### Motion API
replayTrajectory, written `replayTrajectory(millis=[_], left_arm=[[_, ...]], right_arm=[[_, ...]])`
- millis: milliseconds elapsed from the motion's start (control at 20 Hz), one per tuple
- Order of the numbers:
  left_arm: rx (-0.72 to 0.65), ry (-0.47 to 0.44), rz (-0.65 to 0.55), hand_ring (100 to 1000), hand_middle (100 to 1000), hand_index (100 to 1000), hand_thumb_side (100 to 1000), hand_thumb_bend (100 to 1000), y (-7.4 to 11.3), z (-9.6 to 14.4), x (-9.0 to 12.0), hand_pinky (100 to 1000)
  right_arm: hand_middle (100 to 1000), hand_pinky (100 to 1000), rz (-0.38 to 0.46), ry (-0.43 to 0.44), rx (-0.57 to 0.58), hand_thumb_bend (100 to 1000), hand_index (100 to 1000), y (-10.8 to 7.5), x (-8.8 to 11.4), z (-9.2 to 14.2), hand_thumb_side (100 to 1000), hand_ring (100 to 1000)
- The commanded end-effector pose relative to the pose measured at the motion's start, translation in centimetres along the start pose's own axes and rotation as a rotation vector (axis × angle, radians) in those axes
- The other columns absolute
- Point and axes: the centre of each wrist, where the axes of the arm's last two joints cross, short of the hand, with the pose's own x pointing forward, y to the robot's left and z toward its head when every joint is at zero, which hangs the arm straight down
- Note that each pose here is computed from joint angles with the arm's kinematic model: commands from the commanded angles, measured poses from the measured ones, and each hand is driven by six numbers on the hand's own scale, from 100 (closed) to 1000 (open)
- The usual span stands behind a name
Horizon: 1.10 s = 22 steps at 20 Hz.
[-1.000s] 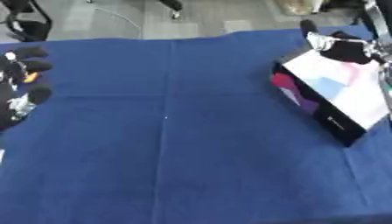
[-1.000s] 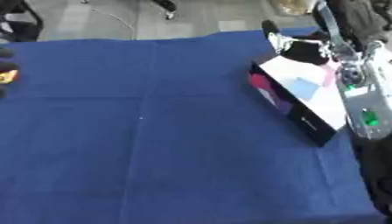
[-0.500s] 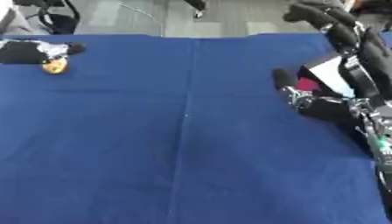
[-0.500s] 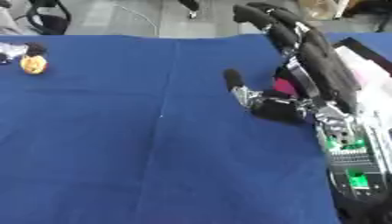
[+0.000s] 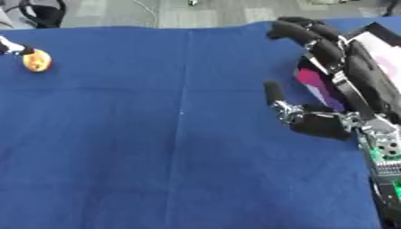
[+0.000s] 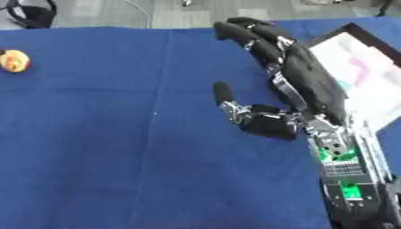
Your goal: Pick up the objects with one hand, pass them to the other hand, and then place them into the box on the other side of the table.
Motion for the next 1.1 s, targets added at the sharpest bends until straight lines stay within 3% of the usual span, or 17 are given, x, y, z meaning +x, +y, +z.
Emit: replayTrajectory(millis=[50,500,900,1100], left_arm=[[-0.007,0.086,-0.027,663,666,781,373,671,0.2,-0.3,-2.0,763],[0.006,0.149,-0.004,616,615,737,282,509,-2.0,-0.6,-2.7,742],[0.03,0.197,0.0,606,611,734,267,510,-2.9,-0.7,-2.4,729],[0.088,0.249,-0.019,602,603,728,246,485,-3.3,-0.8,-2.3,723]], right_arm=[[768,879,0.005,-0.026,-0.02,100,947,-0.5,0.3,-0.5,268,889],[762,876,0.002,-0.024,-0.025,100,951,-0.3,0.3,-0.6,282,887],[758,874,-0.001,-0.028,-0.031,100,953,-0.2,0.4,-0.7,263,886],[756,872,0.0,-0.024,-0.03,100,955,-0.2,0.3,-0.7,302,885]])
